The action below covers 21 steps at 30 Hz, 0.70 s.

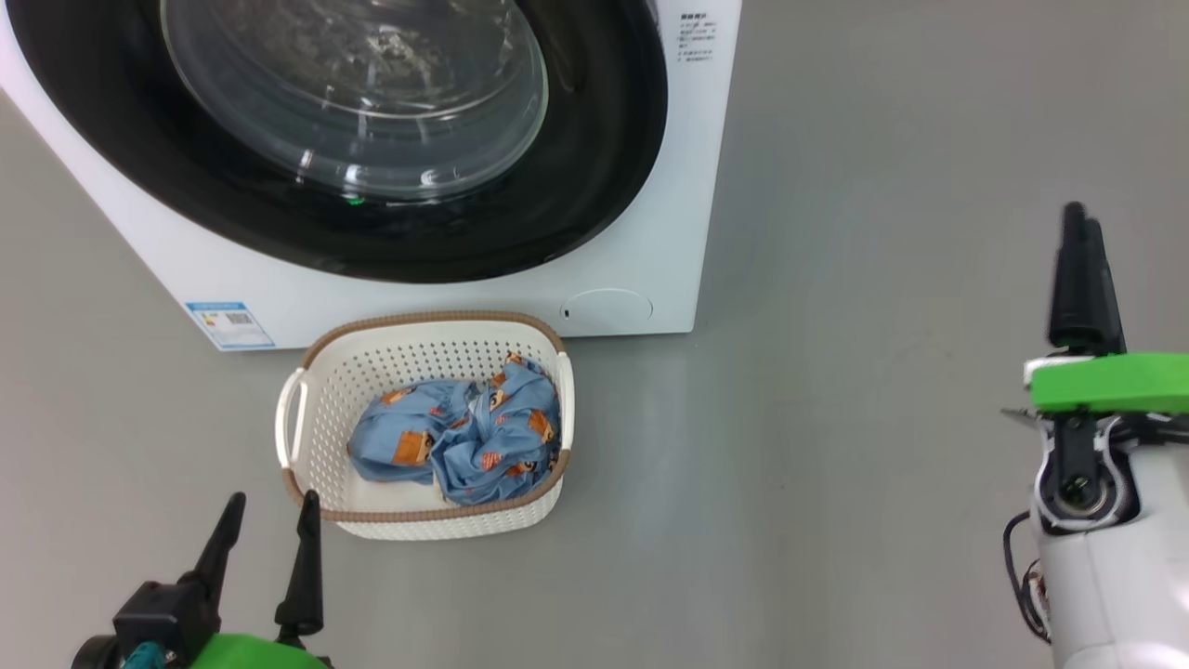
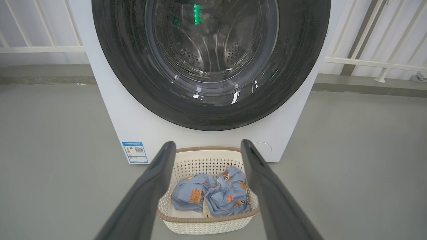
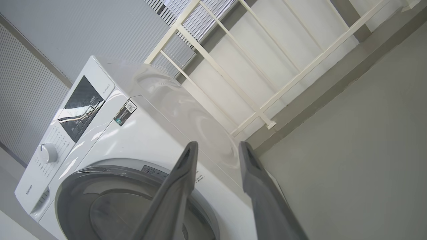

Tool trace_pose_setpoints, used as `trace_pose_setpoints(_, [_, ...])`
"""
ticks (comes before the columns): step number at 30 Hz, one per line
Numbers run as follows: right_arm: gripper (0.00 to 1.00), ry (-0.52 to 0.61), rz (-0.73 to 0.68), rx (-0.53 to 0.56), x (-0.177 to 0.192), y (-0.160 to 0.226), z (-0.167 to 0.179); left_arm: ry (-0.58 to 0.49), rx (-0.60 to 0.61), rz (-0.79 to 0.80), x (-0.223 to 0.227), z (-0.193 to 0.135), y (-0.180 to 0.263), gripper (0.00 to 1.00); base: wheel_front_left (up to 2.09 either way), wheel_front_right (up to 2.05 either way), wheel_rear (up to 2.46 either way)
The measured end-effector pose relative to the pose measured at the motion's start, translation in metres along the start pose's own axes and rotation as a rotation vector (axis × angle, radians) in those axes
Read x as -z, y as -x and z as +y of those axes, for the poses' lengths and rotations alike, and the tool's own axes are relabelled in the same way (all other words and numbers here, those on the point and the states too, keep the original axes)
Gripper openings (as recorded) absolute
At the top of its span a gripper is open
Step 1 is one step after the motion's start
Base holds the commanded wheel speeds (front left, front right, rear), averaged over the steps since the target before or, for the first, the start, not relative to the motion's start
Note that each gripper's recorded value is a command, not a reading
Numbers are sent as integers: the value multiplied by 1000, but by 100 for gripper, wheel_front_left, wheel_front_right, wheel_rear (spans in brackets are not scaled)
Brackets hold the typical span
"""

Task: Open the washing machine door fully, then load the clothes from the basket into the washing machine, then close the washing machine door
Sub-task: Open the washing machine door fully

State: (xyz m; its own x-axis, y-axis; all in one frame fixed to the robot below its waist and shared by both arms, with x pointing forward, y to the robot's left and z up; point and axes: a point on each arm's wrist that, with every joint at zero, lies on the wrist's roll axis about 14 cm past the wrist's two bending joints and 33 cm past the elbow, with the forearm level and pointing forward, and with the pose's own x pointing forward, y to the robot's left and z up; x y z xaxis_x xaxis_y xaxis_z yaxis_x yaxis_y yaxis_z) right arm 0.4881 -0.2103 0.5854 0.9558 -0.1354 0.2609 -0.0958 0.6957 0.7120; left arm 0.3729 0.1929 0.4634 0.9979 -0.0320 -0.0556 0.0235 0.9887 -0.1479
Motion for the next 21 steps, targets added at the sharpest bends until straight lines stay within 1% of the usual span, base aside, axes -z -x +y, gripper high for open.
trace_pose_setpoints(2, [0,-63,4,22,1,-5,-5,1,-1,4,1,0,-2,100,0,0,0])
trace_pose_setpoints(4, [0,-149,16,42,3,-15,-9,3,-2,13,4,1,-4,100,0,0,0])
trace_pose_setpoints(11, [0,-270,120,43,18,-41,-8,13,-3,33,11,1,-9,100,0,0,0])
trace_pose_setpoints(15, [0,-293,188,11,24,-59,0,14,-9,52,17,3,-9,100,0,0,0])
trace_pose_setpoints(19, [0,-340,287,2,44,-70,5,16,-11,56,19,3,-13,100,0,0,0])
trace_pose_setpoints(21, [0,-384,347,2,56,-74,7,20,-11,61,21,3,-14,100,0,0,0])
